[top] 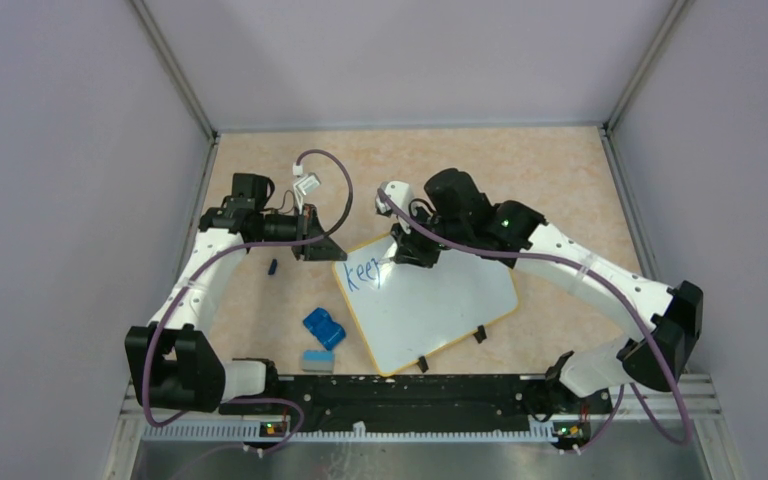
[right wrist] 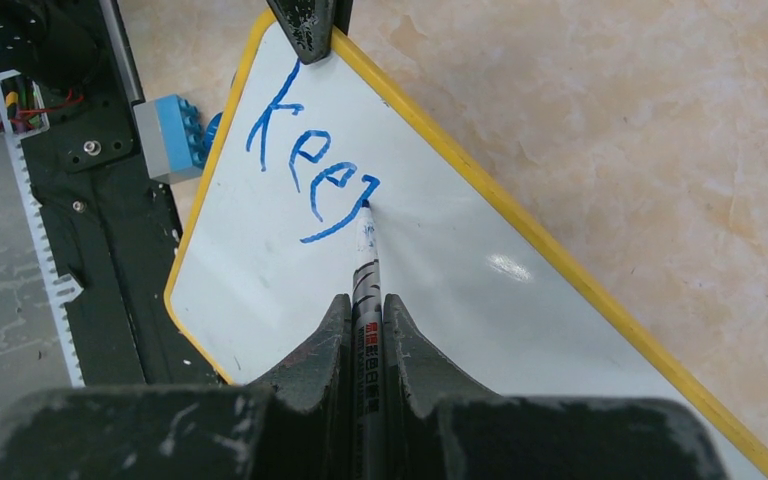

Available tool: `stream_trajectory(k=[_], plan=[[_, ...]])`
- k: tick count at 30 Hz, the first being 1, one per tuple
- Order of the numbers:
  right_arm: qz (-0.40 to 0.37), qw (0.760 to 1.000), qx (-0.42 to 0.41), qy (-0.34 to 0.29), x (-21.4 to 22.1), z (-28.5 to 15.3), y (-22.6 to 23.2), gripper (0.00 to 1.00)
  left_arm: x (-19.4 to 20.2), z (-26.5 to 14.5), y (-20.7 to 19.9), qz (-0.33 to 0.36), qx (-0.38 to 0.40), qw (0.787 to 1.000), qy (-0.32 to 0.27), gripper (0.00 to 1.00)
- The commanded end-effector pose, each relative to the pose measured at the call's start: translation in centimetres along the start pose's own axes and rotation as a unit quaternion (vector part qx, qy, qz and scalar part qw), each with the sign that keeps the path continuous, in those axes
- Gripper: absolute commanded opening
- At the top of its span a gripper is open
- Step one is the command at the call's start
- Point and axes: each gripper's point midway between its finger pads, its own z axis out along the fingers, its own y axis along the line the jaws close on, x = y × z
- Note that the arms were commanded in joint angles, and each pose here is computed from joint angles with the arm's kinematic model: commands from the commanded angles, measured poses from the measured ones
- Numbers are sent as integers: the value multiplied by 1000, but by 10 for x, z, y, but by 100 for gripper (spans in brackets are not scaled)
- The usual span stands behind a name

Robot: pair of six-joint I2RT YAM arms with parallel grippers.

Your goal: Write a sentence on the whiteboard

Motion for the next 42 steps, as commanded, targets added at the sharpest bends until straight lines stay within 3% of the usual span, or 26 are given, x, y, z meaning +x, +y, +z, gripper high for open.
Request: stream_trajectory(k=[1,12,42], plan=[[-13,999,17,-36,-25,-2,-9,0,3,2,4,2,-7,1000,6,0],[0,998,39,-42,-27,-13,-27,0,3,2,5,-1,-7,1000,7,0],[4,1000,-5,-2,10,0,1,0,4,3,7,-2,-7,1000,9,0]])
